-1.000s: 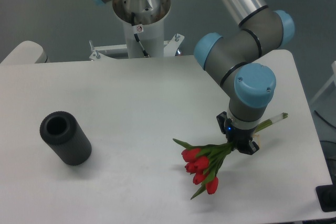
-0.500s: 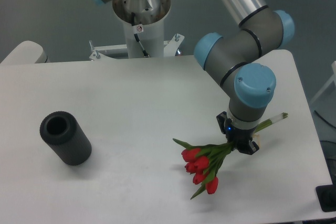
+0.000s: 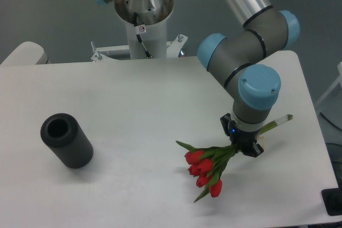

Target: Insert the flowers into the vase

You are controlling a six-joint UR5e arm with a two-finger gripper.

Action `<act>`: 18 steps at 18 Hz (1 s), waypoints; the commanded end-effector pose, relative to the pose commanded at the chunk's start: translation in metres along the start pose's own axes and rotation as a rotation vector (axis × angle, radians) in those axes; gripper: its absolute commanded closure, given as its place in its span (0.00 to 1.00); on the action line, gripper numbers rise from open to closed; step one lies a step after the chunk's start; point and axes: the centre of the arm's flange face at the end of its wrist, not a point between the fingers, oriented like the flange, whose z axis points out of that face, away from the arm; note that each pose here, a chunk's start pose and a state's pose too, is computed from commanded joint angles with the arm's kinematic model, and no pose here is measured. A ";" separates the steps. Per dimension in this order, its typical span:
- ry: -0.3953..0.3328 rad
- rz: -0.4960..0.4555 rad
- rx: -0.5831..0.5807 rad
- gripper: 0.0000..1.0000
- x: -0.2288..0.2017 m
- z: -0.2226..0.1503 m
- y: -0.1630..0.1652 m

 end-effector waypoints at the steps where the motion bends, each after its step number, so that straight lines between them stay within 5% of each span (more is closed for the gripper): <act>1: 0.002 -0.003 0.000 0.84 0.001 0.000 -0.003; 5: 0.010 0.009 0.035 0.83 0.010 0.001 -0.022; 18: 0.086 -0.198 0.341 0.89 0.056 -0.023 -0.123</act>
